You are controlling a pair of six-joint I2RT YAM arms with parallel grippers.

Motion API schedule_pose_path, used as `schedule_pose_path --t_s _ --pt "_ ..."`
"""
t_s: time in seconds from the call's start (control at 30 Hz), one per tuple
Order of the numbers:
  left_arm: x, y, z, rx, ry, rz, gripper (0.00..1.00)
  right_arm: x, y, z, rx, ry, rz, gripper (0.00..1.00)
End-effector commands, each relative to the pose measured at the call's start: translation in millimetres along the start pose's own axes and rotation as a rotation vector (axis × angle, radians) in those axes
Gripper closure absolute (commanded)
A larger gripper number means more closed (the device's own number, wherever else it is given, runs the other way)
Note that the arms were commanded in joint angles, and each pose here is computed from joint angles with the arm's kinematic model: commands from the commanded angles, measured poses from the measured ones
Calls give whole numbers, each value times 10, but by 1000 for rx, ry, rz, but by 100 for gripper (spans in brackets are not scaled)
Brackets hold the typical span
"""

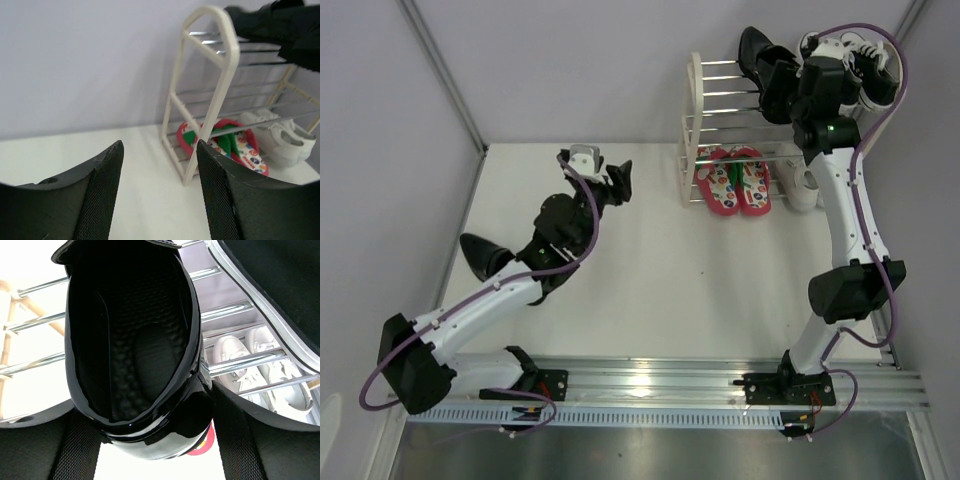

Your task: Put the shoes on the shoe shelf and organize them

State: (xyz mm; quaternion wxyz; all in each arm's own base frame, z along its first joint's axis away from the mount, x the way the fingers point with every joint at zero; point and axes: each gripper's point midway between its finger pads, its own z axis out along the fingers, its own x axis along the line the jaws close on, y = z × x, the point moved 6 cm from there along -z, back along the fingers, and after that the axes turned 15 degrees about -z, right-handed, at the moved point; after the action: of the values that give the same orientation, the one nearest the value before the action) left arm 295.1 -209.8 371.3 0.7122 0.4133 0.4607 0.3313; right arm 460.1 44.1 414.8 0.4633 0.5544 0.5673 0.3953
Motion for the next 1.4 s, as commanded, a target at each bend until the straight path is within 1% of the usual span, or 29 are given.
schedule_pose_path --t_s 0.0,0.03,0.07,0.13,0.17,0.23,0.27,0.3,0.37,0.4,0.43,0.47,0.5,0.53,0.6,0.7,0.73,0.77,0.83,0.87,0.93,0.97,1.03,1.07,1.1,1.17,1.2,1.23,1.37 --pt "214 -152 -212 109 127 -24 36 -18 117 32 -58 -78 20 55" --pt "210 -55 -273 91 123 -42 36 -5 114 31 -55 -77 18 54" --pt "266 -110 -335 111 145 -48 34 13 124 27 -56 -75 19 47" --pt "316 -80 -422 116 170 -56 32 36 120 4 -43 -69 11 40" --pt "340 -4 -485 100 187 -78 29 35 161 -33 -47 -66 10 29" --pt "405 -12 -586 133 215 -60 25 43 166 -107 -29 -59 6 21" --pt "426 47 -642 126 233 -78 17 66 196 -155 -34 -37 0 6" --pt "482 8 -715 170 263 -56 13 81 257 -261 -51 -24 -1 1" --pt "525 48 -810 191 296 -76 4 108 325 -402 -68 6 -27 1" --pt "511 154 -831 188 306 -96 2 100 444 -568 -103 15 -26 1" --pt "581 81 -941 256 357 -111 1 87 472 -672 -104 21 -33 1" --pt "658 106 -984 273 400 -130 1 86 515 -761 -115 31 -40 1" --pt "635 231 -1025 282 392 -171 1 76 634 -971 -156 49 -44 1" --pt "772 191 -1126 326 462 -186 1 66 649 -1075 -157 55 -48 1" --pt "862 256 -1264 332 514 -242 1 78 744 -1423 -201 85 -60 1" --pt "1145 254 -1540 354 670 -252 1 151 756 -1770 -234 126 -85 1" --pt "1236 327 -1650 316 730 -292 1 249 695 -1957 -244 179 -94 1" --pt "1315 293 -1816 350 794 -281 1 312 653 -2045 -247 214 -99 1" --pt "1409 316 -2008 325 886 -315 1 474 537 -2149 -246 284 -88 1" --pt "1523 299 -2160 324 989 -302 1 660 343 -2196 -212 356 -102 1" --pt "1611 257 -2290 292 1081 -342 1 930 177 -2232 -199 469 -106 1" --pt "1683 227 -2383 267 1140 -355 1 1182 -68 -2210 -143 548 -124 1" --pt "1745 154 -2425 233 1197 -420 5 1501 -246 -2212 -118 671 -132 0" --pt "1780 35 -2444 252 1213 -442 7 1733 -477 -2166 -51 730 -139 1" --pt "1803 -7 -2450 243 1235 -464 9 1854 -539 -2144 -39 763 -128 1" --pt "1863 -90 -2446 207 1291 -513 10 2077 -705 -2156 10 869 -117 1" --pt "1936 -216 -2477 223 1348 -510 10 2212 -840 -2141 47 902 -115 1" --pt "1978 -236 -2476 182 1390 -553 11 2263 -893 -2138 61 914 -112 1" --pt "2198 -495 -2453 160 1480 -619 15 2337 -1080 -2138 84 919 -114 1"
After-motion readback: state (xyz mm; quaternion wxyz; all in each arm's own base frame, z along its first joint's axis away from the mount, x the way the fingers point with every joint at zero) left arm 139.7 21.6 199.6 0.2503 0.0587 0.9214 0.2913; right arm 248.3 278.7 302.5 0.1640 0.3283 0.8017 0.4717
